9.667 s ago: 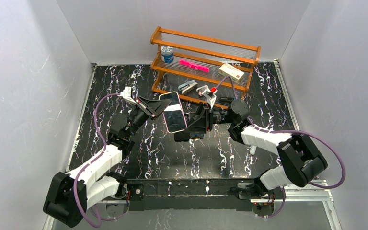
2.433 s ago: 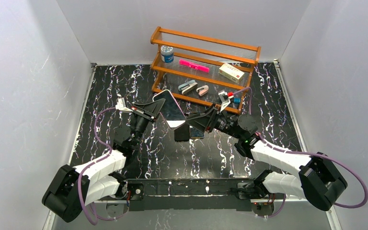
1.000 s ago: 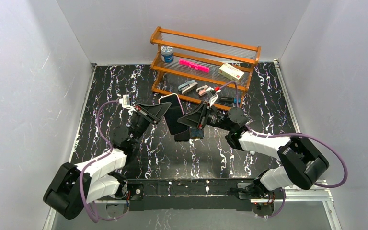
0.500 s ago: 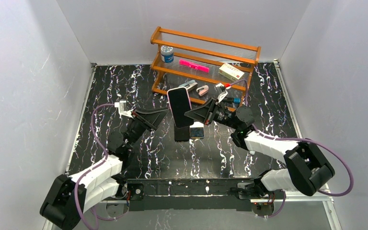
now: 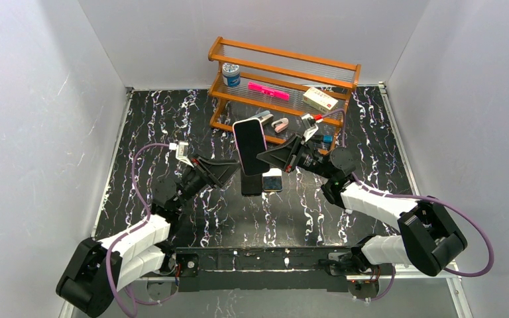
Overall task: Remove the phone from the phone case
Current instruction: Remove the phone case from the phone.
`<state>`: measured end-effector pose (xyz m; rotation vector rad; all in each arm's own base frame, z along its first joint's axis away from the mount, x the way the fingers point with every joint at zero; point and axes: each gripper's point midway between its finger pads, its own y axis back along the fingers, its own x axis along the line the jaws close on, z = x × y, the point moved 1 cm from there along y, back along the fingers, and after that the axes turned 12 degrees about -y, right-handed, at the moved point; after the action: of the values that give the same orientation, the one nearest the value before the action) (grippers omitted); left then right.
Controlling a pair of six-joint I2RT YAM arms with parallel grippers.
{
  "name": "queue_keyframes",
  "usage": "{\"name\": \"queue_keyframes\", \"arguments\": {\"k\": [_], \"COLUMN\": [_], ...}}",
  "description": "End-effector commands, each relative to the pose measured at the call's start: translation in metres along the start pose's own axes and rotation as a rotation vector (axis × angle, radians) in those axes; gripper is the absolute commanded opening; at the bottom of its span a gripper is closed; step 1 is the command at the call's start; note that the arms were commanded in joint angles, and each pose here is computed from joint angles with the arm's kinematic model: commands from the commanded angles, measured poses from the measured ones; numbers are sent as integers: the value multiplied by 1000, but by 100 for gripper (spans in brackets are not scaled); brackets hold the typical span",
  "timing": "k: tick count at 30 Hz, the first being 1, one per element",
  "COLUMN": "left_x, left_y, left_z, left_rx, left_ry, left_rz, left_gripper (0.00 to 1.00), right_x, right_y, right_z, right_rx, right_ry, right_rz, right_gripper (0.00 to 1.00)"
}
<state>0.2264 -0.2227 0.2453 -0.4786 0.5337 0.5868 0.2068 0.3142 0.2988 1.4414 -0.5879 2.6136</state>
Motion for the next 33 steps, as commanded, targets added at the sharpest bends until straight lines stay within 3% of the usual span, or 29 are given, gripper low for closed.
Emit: {"name": "queue_keyframes", "arguments": {"k": [1, 16, 21, 24, 30, 33], "left_x": [-19, -24, -26, -30, -36, -31], "left_y": [-4, -11, -20, -26, -36, -37], "left_z": [5, 3, 10, 16, 24, 27], "left_rx": [22, 40, 27, 20, 7, -16], "left_ry": [-54, -46, -51, -50, -32, -10], "left_rz": [-90, -109, -115, -126, -138, -106], "left_gripper": [63, 64, 60, 50, 13, 0], "right_x": [32, 29, 25, 23, 14, 9], "right_y": [-2, -5, -5, -4, 0, 0], "right_z": [15, 13, 6, 1, -4, -7], "right_rx": [-53, -32, 4, 24, 32, 43], "right_ry": [68, 42, 13, -6, -24, -33], "right_rz": [107, 120, 124, 121, 93, 73], "right_gripper": [1, 1, 1, 1, 1, 1]}}
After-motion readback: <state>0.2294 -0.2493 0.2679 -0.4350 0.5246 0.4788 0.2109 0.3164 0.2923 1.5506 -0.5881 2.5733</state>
